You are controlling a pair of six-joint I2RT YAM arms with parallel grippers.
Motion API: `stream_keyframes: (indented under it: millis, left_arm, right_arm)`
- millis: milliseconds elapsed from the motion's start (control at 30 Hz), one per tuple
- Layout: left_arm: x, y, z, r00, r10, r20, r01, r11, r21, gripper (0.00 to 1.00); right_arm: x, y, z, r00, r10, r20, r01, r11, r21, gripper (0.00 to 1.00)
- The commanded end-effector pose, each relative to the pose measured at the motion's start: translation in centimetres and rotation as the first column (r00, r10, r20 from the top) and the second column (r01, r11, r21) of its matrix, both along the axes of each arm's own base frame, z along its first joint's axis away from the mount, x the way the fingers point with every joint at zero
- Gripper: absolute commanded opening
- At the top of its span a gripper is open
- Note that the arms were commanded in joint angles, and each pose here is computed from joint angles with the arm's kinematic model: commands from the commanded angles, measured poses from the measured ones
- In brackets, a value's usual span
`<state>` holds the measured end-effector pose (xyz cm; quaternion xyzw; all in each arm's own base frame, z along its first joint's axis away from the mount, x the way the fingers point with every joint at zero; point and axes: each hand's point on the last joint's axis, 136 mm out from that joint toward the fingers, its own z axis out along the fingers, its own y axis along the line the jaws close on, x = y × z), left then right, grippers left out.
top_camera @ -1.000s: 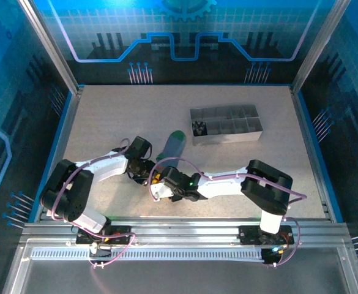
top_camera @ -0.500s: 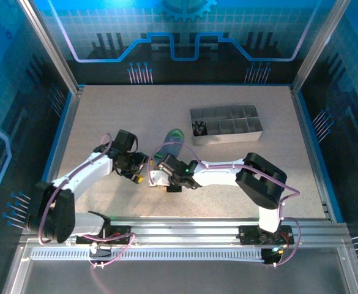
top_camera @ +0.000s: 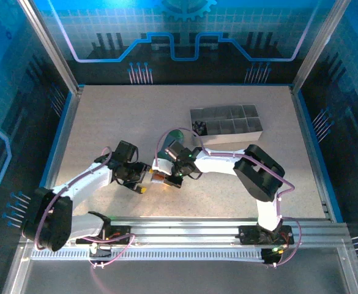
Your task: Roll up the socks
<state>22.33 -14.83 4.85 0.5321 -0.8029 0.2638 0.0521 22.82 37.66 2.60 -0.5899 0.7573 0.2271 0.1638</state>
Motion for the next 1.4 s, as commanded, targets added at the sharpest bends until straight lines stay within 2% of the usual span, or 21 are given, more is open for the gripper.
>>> stream_keyframes:
  millis: [0, 267, 433, 633, 800, 867, 967, 1033, 1100, 1167, 1367]
  left_arm:
    - [0.6, -2.6, -0.2, 1.0, -0.024, 0.003, 0.024, 0.996, -0.083, 0.68]
    - [-0.2, -3.1, -2.0, 0.998, -0.028, -0.06, 0.025, 0.998, -0.051, 0.63]
    - [0.2, -3.4, -2.0, 0.997, -0.034, -0.063, 0.032, 0.999, -0.037, 0.6]
    - [-2.5, -1.9, -3.1, 0.982, -0.025, -0.189, 0.034, 0.998, 0.045, 0.38]
    - [-4.7, -0.5, -4.1, 0.959, 0.023, -0.281, 0.005, 0.995, 0.099, 0.2]
    - [-5.4, -0.1, -4.3, 0.949, 0.042, -0.314, -0.007, 0.994, 0.112, 0.08]
    - [-6.0, 0.4, -4.5, 0.935, 0.061, -0.35, -0.024, 0.994, 0.11, 0.02]
    - [-6.2, 0.8, -4.4, 0.925, 0.075, -0.373, -0.035, 0.993, 0.111, 0.0]
    - [-6.1, 1.2, -4.1, 0.921, 0.081, -0.381, -0.041, 0.993, 0.112, 0.0]
    - [-5.9, 1.5, -3.8, 0.916, 0.083, -0.393, -0.039, 0.992, 0.12, 0.0]
    - [-5.1, 1.2, -3.6, 0.899, 0.039, -0.437, 0.009, 0.994, 0.107, 0.0]
  right_arm:
    - [-2.4, -0.4, -1.7, 0.976, -0.025, -0.215, 0.021, 0.999, -0.024, 0.0]
    - [-2.1, -0.2, -1.4, 0.912, -0.094, -0.398, 0.109, 0.994, 0.016, 0.0]
    - [-2.3, -0.1, -1.4, 0.883, -0.106, -0.458, 0.127, 0.992, 0.016, 0.0]
    - [-1.9, -0.1, -1.2, 0.861, -0.132, -0.492, 0.166, 0.986, 0.026, 0.0]
    - [-2.3, 0.1, 0.4, 0.887, -0.097, -0.452, 0.156, 0.983, 0.097, 0.0]
    - [-2.5, 0.1, 1.3, 0.918, -0.074, -0.389, 0.133, 0.983, 0.126, 0.01]
    - [-2.7, -0.7, 1.9, 0.986, -0.054, -0.158, 0.071, 0.992, 0.1, 0.28]
    - [-2.5, -1.2, 2.6, 0.997, -0.036, 0.061, 0.031, 0.996, 0.083, 0.39]
    - [-2.2, -1.8, 3.5, 0.953, -0.014, 0.301, 0.001, 0.999, 0.044, 0.48]
    - [-1.9, -2.5, 3.9, 0.866, 0.024, 0.499, -0.014, 1.0, -0.023, 0.56]
    - [-3.3, -0.8, 4.0, 0.691, 0.203, 0.694, -0.101, 0.977, -0.185, 0.57]
